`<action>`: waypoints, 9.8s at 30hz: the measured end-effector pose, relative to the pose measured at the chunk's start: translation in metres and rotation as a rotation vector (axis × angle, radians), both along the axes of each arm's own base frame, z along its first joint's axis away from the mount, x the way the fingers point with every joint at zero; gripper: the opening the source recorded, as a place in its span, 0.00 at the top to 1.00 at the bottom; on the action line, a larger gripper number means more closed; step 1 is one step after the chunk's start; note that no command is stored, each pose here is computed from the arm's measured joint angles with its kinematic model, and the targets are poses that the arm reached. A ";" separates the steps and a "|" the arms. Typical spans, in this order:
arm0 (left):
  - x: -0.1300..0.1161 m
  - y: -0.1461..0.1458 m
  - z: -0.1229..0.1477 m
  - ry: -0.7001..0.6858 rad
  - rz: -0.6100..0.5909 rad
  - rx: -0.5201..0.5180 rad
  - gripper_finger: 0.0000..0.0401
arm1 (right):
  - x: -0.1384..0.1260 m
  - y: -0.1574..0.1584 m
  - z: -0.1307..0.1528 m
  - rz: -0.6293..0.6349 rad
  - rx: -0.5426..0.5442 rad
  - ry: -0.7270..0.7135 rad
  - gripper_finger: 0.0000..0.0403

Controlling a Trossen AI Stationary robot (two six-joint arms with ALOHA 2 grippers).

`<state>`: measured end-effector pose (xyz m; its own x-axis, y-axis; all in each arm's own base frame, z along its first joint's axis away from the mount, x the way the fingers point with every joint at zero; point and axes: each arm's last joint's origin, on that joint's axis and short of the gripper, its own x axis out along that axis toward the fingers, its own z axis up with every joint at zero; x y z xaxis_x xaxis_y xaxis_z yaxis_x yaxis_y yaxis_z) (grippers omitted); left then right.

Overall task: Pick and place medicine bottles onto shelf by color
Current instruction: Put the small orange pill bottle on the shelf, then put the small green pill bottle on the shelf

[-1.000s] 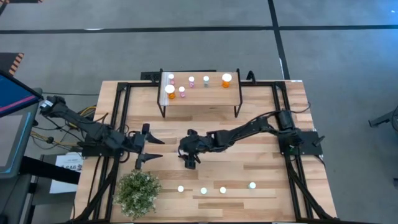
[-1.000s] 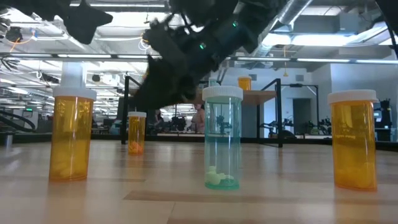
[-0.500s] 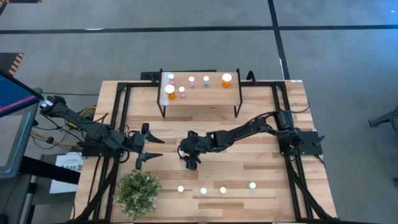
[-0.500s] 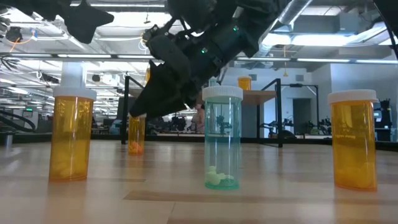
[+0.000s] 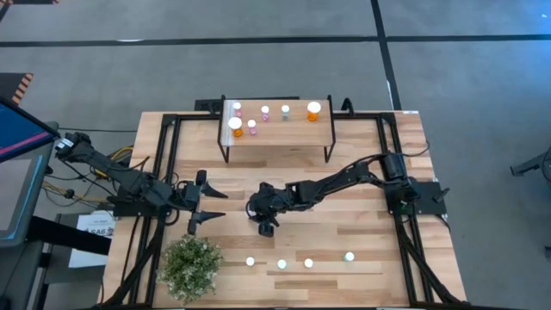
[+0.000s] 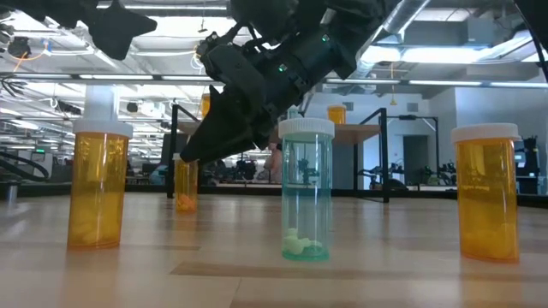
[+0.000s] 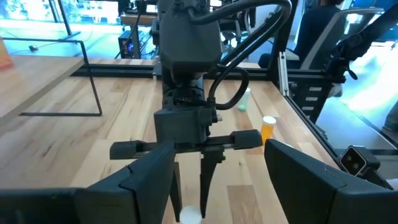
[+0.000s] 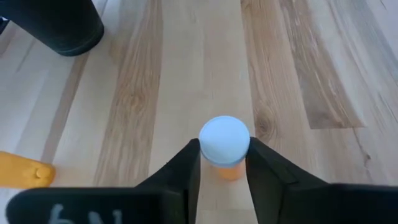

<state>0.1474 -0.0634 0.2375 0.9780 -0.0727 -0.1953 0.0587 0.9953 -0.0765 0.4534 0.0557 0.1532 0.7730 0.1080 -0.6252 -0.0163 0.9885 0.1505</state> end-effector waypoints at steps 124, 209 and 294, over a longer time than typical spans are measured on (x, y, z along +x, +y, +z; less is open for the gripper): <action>0.001 0.000 0.004 -0.038 0.014 -0.013 0.41 | -0.270 -0.151 0.190 -0.549 -0.070 -0.076 0.35; 0.005 -0.002 0.001 -0.032 0.021 -0.012 0.41 | -0.232 0.123 0.055 -0.063 0.005 0.645 0.65; 0.005 -0.002 0.001 -0.032 0.009 -0.013 0.41 | -0.114 -0.250 0.186 -0.315 -0.161 0.572 0.60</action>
<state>0.1525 -0.0658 0.2388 0.9844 -0.0661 -0.1633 0.0522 0.9947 -0.0881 0.3395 -0.1946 0.3395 0.2949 -0.1971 -0.9350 0.3153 0.9438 -0.0995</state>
